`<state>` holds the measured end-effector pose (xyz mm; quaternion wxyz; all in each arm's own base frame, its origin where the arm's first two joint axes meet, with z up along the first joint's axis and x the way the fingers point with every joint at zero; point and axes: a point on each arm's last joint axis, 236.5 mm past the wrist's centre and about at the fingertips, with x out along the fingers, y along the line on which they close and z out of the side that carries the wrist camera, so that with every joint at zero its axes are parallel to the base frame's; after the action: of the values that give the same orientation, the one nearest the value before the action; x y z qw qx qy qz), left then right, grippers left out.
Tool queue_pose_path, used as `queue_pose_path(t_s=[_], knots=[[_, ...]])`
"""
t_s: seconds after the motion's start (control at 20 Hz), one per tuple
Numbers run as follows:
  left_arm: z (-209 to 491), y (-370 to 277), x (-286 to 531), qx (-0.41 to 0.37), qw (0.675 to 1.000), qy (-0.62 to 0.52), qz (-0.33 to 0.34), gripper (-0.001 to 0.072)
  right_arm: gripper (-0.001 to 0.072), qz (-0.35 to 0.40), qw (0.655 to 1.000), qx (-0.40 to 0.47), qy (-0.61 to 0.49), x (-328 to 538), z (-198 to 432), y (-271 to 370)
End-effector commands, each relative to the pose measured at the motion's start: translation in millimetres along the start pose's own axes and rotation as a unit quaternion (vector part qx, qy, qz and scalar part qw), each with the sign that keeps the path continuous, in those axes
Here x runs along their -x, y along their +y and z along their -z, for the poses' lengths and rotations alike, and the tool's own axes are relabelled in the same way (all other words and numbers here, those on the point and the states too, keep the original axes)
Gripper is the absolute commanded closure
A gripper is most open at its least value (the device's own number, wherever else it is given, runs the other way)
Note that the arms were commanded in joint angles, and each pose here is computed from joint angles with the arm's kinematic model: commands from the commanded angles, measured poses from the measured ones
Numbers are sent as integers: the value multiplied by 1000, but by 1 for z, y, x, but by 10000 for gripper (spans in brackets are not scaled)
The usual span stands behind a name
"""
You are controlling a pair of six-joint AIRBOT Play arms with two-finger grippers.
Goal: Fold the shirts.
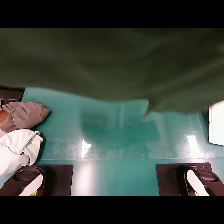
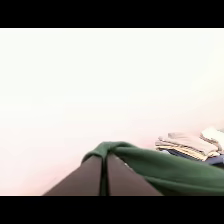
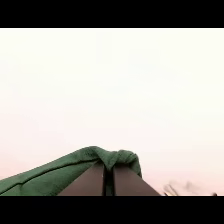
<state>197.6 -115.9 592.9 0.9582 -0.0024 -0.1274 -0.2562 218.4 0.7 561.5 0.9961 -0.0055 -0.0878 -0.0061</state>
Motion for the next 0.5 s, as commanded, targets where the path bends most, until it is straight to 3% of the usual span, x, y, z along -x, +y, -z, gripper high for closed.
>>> queue_pose_path(t_s=[0.0, 0.2, 0.45], knots=[[37, 4, -6, 13, 998, 60, 1, 686, 692, 53, 992, -9, 114, -13, 43, -29], [164, 42, -44, 79, 973, 214, -31, 686, 693, 71, 944, -69, 315, -58, 168, -59], [351, 73, -59, 149, 892, 423, -57, 686, 693, 24, 821, -108, 561, -83, 343, -46]])
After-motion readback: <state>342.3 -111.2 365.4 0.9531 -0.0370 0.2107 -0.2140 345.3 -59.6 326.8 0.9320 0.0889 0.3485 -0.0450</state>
